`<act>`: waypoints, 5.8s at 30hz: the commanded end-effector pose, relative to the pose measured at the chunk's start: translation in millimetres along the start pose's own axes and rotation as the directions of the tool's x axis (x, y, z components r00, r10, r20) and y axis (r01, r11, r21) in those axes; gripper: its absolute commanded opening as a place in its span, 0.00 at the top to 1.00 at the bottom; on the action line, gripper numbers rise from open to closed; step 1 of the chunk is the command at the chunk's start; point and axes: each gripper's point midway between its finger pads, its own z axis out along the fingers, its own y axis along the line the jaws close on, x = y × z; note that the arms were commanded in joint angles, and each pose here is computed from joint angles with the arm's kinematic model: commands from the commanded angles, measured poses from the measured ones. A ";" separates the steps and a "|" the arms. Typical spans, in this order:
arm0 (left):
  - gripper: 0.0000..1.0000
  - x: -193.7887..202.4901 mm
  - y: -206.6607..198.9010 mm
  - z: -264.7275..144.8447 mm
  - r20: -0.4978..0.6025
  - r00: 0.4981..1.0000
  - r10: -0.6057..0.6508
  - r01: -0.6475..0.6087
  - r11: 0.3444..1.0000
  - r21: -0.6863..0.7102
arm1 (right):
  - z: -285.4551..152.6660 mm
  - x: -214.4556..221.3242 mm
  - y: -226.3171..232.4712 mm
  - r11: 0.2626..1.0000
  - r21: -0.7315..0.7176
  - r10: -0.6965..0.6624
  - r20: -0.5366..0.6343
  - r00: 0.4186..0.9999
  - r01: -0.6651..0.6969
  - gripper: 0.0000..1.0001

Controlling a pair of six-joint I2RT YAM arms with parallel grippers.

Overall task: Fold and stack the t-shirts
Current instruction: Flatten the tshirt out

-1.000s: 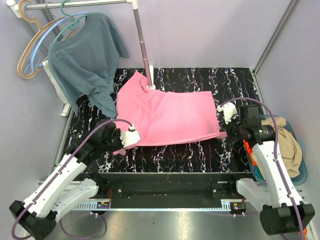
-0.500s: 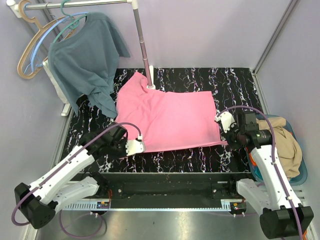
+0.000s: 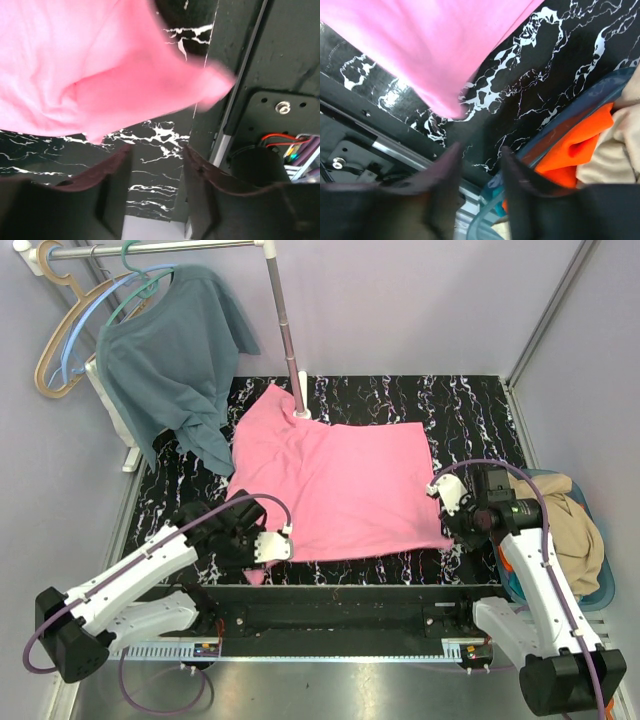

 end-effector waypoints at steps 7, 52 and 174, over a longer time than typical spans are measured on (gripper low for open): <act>0.01 -23.2 59.3 -29.6 0.097 0.995 0.016 0.014 0.953 -0.303 | 1.7 -43.4 -41.3 0.988 0.140 0.048 0.129 0.990 -0.066 0.06; 0.01 6.2 462.1 87.8 0.270 0.910 -0.316 0.411 0.593 -0.692 | 235.4 -225.5 -241.2 0.902 0.355 0.163 0.243 0.956 -0.244 0.13; 0.01 0.8 519.4 71.9 0.195 0.956 -0.217 0.271 0.415 -0.869 | 228.5 -245.0 -301.0 0.803 0.590 0.035 0.096 0.995 -0.085 0.12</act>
